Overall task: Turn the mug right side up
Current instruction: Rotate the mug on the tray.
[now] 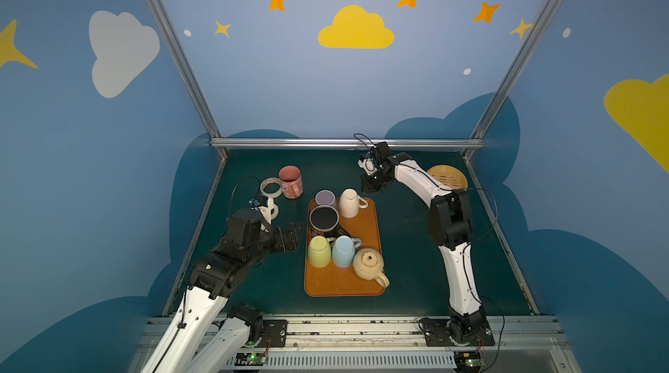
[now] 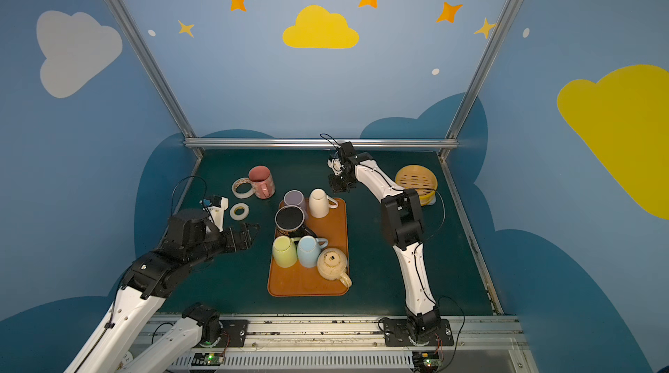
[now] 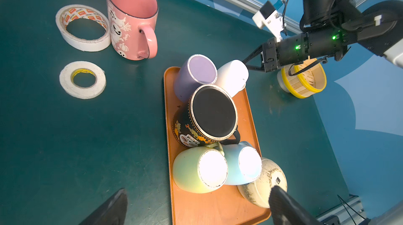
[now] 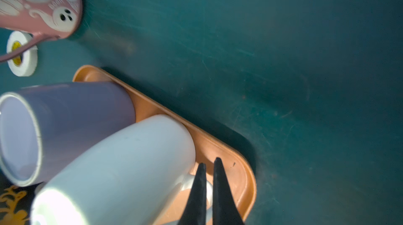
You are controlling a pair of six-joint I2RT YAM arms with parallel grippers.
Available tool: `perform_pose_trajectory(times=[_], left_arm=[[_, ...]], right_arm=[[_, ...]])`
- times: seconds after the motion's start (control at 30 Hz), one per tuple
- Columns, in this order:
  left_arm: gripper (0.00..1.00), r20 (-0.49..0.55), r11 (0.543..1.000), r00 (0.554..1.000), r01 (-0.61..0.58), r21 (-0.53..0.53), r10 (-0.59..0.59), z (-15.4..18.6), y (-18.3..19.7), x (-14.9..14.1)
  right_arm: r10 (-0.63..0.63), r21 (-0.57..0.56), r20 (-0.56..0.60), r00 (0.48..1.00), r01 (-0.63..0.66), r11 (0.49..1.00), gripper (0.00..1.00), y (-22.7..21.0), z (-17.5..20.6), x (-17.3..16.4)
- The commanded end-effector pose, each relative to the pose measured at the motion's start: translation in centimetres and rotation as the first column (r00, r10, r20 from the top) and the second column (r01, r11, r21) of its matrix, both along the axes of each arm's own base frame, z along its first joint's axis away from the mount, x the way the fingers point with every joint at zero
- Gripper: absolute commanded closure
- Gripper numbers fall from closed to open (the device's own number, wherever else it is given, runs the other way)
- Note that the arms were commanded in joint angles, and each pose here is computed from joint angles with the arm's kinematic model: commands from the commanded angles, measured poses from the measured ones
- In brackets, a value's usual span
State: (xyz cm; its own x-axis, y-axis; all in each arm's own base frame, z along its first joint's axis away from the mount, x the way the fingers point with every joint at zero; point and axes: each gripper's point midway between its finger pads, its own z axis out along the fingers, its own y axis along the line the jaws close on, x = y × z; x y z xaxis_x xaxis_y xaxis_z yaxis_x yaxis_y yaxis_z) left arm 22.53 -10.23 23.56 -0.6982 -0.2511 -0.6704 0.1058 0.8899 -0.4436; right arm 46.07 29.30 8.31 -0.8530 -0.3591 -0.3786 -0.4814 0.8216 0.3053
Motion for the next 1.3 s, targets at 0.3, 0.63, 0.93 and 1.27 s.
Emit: perform_pose_trajectory(times=[0.3,0.63,0.93,1.27], left_arm=[[0.00,0.028,0.999,0.999,-0.029,-0.015,0.030,0.1,0.3,0.2],[0.00,0.043,0.999,0.998,-0.041,-0.016,0.042,0.0,0.4,0.6],[0.00,0.117,0.990,0.983,-0.140,-0.028,0.142,1.5,2.0,0.9],[0.00,0.123,0.993,0.986,-0.117,0.029,0.112,1.9,2.2,0.9]], right_arm=[[0.062,-0.055,-0.057,0.996,-0.065,0.996,1.00,-0.1,-2.3,-5.0],[0.072,-0.057,-0.015,0.997,-0.073,0.996,0.98,0.0,-1.6,-9.1],[0.110,-0.151,0.076,0.991,-0.098,0.984,0.61,-2.7,1.6,-10.6],[0.217,-0.170,0.113,0.970,-0.196,0.966,0.43,-0.9,3.2,-12.7]])
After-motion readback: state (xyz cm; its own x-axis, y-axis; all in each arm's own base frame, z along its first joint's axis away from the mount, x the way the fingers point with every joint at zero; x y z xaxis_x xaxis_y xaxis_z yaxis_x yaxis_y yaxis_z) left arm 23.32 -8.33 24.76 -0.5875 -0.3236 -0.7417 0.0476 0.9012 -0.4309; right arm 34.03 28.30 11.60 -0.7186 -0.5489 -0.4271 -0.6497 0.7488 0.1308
